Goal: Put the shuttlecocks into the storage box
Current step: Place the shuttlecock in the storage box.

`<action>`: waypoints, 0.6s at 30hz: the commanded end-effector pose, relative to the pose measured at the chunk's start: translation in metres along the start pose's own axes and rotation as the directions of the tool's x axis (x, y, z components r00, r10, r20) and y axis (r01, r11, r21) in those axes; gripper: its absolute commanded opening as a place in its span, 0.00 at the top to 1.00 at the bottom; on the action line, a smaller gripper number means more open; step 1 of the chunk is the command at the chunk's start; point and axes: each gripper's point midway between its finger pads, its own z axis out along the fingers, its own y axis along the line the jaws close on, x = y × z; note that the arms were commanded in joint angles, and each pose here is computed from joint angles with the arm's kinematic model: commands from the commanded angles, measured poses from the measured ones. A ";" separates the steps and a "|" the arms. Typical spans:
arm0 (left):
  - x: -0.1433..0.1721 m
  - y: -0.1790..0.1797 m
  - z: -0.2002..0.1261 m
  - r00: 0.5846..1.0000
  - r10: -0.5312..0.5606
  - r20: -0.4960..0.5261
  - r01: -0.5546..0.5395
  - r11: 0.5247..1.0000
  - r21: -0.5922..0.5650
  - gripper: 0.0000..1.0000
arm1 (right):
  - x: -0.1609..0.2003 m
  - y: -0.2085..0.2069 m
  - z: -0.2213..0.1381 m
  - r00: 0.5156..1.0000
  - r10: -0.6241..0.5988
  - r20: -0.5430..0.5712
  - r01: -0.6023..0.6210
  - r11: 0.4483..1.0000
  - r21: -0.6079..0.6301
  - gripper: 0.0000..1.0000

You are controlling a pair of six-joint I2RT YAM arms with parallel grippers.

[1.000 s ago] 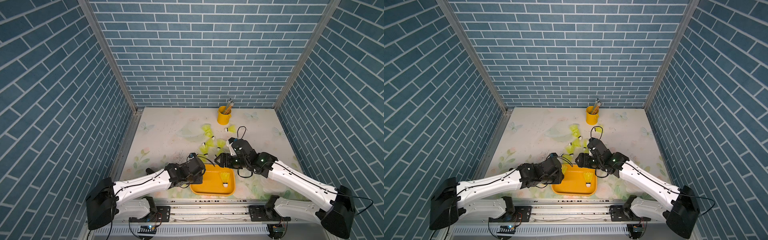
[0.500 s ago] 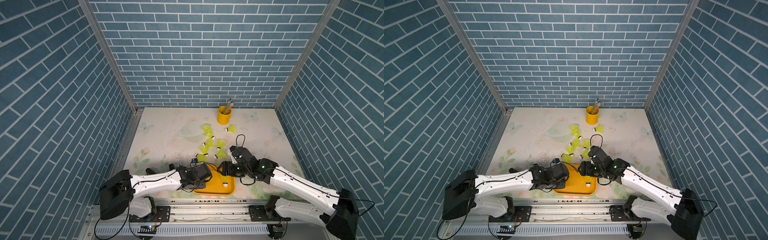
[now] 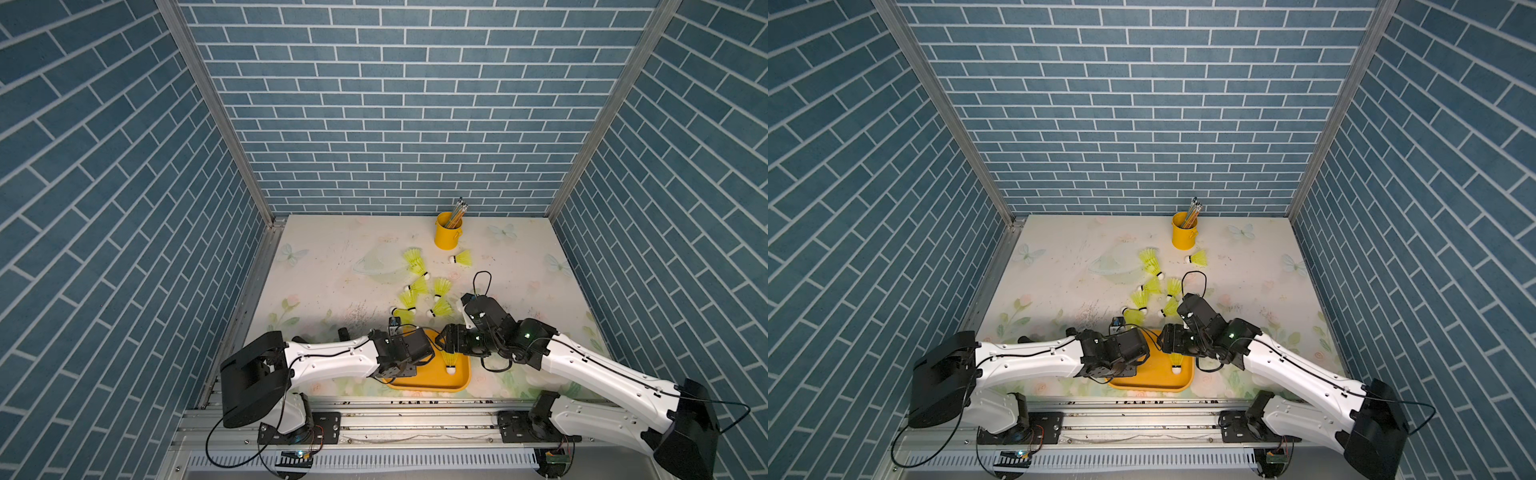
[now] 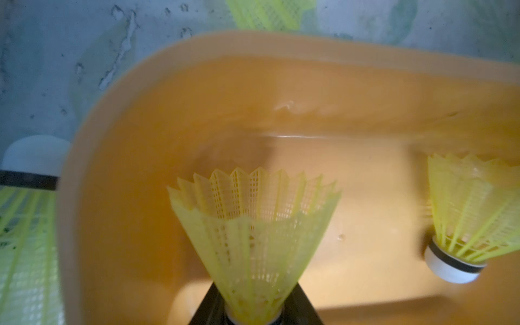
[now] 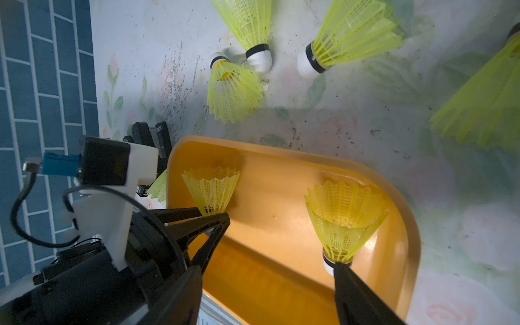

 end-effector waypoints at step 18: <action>-0.007 0.008 -0.004 0.998 0.041 0.052 -0.035 0.994 -0.107 0.50 | 0.025 -0.014 -0.010 0.996 0.056 -0.069 -0.055 0.998 0.010 0.24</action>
